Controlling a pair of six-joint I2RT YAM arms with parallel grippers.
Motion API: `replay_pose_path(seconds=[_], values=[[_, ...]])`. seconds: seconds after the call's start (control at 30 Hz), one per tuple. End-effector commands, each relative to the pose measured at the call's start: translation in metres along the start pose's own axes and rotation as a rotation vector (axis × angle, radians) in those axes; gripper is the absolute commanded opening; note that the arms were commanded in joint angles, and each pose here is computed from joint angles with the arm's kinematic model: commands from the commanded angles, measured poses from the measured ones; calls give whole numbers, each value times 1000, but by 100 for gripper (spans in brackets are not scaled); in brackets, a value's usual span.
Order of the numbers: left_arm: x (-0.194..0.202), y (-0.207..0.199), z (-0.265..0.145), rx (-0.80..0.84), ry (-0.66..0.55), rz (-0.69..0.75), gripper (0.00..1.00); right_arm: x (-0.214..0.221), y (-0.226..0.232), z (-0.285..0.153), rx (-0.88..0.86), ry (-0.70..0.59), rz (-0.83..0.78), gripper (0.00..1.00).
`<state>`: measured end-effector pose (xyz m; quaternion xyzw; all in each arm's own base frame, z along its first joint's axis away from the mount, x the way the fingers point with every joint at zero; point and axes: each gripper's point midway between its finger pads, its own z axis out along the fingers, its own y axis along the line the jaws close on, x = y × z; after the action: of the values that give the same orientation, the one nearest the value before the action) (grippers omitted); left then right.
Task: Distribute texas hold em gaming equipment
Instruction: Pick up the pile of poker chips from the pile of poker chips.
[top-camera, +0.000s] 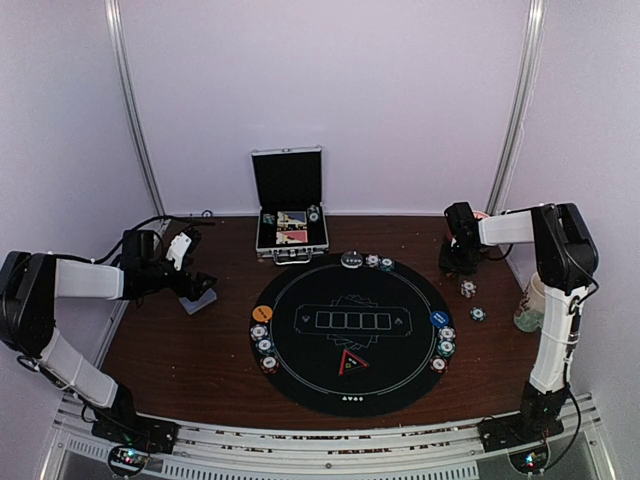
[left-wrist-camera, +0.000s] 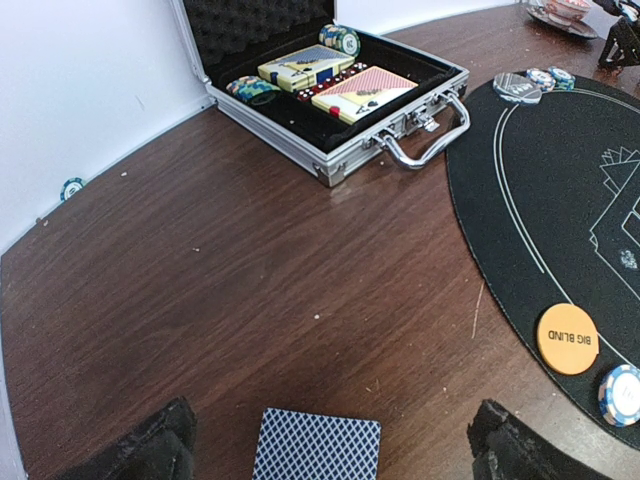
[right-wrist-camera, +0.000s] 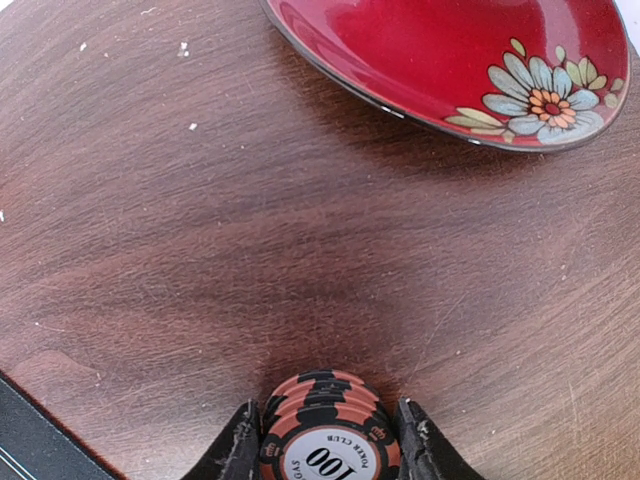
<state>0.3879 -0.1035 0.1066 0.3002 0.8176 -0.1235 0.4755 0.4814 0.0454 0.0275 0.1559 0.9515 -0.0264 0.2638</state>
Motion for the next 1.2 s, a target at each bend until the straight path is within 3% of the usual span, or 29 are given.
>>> replay_pose_path(seconds=[0.0, 0.43, 0.8, 1.17], values=[[-13, 6, 0, -13, -39, 14, 98, -11, 3, -10, -15, -33, 7, 35], [-13, 7, 0, -17, -39, 13, 98, -22, 26, -47, -73, -109, -13, 33], [-13, 7, 0, -17, -38, 14, 98, 1, 103, -73, -208, -129, -212, 33], [-13, 7, 0, -17, -37, 13, 98, 12, 147, -58, -226, -100, -308, 34]])
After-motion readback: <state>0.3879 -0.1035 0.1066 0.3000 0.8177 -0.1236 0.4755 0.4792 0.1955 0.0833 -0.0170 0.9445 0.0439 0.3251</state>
